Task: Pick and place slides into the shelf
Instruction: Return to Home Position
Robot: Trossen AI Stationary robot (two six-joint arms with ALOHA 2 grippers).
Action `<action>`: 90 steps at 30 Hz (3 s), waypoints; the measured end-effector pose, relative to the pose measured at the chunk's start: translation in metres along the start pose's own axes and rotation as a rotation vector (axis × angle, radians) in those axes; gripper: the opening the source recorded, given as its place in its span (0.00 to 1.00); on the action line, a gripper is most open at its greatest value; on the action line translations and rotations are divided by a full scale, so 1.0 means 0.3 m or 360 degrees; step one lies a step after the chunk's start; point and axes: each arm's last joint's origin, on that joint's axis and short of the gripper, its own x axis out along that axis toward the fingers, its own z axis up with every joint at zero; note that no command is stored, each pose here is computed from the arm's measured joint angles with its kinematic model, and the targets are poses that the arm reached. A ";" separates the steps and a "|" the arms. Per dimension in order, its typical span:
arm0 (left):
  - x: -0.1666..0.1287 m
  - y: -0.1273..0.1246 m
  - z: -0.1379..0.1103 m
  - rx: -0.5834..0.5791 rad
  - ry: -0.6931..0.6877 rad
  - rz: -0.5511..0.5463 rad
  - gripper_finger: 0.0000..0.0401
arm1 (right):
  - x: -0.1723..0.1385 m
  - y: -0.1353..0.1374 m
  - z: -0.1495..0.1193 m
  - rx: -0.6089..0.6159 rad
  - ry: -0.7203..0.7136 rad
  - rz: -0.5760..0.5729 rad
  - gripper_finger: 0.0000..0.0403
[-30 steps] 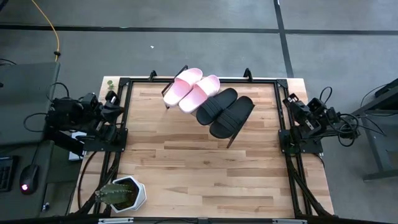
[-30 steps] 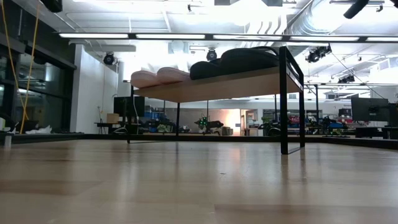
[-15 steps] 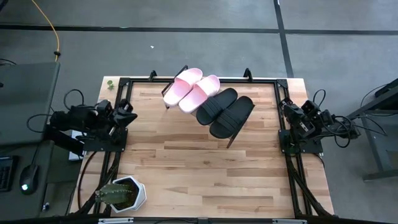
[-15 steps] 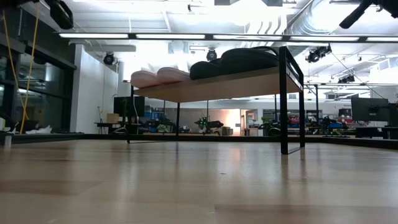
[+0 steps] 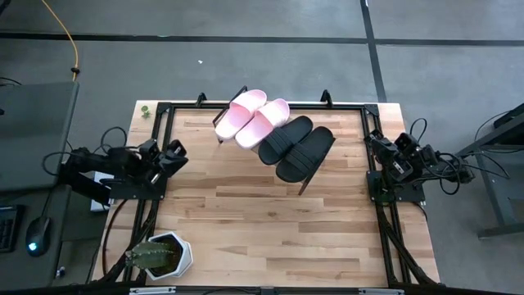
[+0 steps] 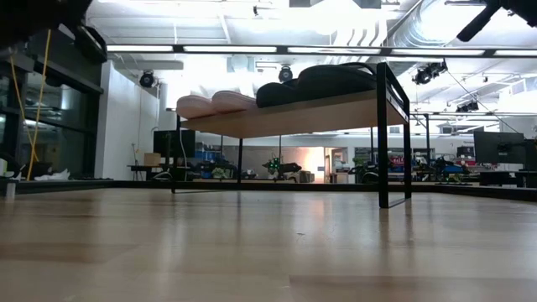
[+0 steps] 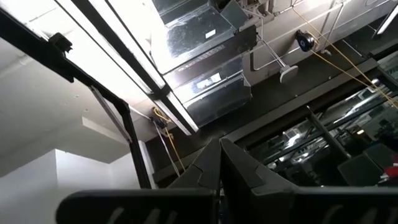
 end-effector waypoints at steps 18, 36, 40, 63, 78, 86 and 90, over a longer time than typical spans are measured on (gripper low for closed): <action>-0.008 0.004 -0.044 0.0051 0.0162 -0.0199 0.00 | -0.002 -0.008 -0.032 -0.0070 0.0181 0.0021 0.00; -0.009 0.013 -0.059 -0.0001 0.0238 -0.0145 0.00 | -0.036 -0.047 -0.118 -0.0154 0.0464 -0.0038 0.00; -0.009 0.014 -0.060 0.0000 0.0235 -0.0129 0.00 | -0.040 -0.051 -0.130 -0.0109 0.0524 -0.0052 0.00; -0.028 0.047 -0.133 0.0493 0.0623 -0.0088 0.00 | -0.095 -0.089 -0.223 -0.0095 0.1105 -0.0141 0.00; -0.042 0.065 -0.168 0.0613 0.0829 -0.0071 0.00 | -0.126 -0.108 -0.253 -0.0139 0.1316 -0.0229 0.00; -0.042 0.065 -0.168 0.0597 0.0829 -0.0068 0.00 | -0.127 -0.109 -0.254 -0.0187 0.1327 -0.0216 0.00; -0.042 0.064 -0.168 0.0579 0.0830 -0.0069 0.00 | -0.127 -0.109 -0.254 -0.0193 0.1327 -0.0214 0.00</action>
